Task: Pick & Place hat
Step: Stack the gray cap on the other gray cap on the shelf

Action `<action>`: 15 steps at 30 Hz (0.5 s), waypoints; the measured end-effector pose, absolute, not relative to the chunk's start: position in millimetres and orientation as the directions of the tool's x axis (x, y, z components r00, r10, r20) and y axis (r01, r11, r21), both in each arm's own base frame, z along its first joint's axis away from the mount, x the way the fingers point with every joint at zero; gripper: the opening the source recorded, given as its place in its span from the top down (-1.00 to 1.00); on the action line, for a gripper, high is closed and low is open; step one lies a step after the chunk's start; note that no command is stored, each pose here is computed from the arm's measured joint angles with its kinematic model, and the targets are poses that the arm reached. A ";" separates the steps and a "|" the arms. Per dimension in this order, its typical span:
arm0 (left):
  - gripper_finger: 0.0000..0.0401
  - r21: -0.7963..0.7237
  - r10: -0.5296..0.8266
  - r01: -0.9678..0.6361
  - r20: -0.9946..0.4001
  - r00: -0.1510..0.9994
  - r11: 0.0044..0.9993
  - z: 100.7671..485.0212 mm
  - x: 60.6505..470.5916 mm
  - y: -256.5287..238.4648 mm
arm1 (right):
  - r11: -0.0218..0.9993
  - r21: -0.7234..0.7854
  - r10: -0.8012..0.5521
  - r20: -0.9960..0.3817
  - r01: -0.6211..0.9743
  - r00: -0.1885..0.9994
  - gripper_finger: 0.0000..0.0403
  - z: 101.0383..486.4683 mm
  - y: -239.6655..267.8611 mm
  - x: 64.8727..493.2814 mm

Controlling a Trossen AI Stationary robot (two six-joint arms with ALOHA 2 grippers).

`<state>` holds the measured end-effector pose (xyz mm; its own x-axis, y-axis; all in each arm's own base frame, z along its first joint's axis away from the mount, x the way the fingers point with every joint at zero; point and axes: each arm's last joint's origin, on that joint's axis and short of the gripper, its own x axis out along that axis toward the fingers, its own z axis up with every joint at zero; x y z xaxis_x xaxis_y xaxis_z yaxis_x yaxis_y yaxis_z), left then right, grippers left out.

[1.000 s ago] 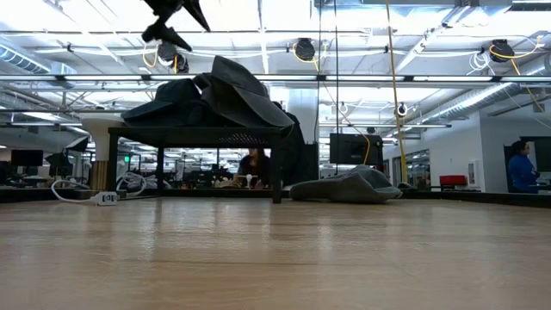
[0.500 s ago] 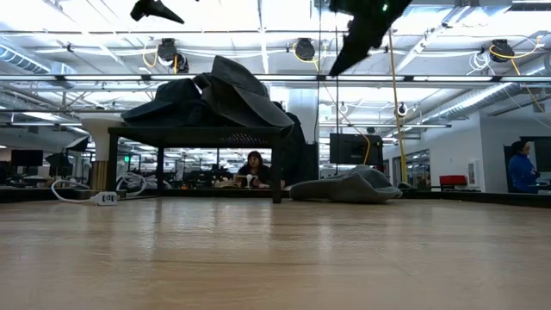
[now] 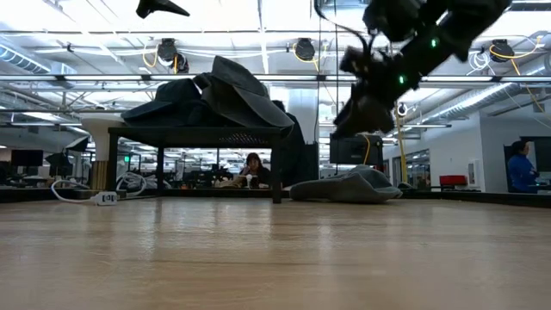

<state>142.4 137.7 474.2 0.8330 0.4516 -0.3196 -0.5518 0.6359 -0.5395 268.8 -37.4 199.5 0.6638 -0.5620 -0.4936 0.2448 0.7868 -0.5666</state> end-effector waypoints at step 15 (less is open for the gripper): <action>-0.55 -0.534 0.453 -0.551 -0.316 0.834 0.642 474.5 142.7 138.0 | 0.774 -0.604 -0.581 -0.562 0.188 0.589 -0.26 135.0 -56.6 284.9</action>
<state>142.7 138.0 474.5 0.8339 0.4526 -0.3158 -0.5506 0.6420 -0.5336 284.9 -56.6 135.0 0.5886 -0.5814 -0.5618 0.1879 0.7742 -0.6044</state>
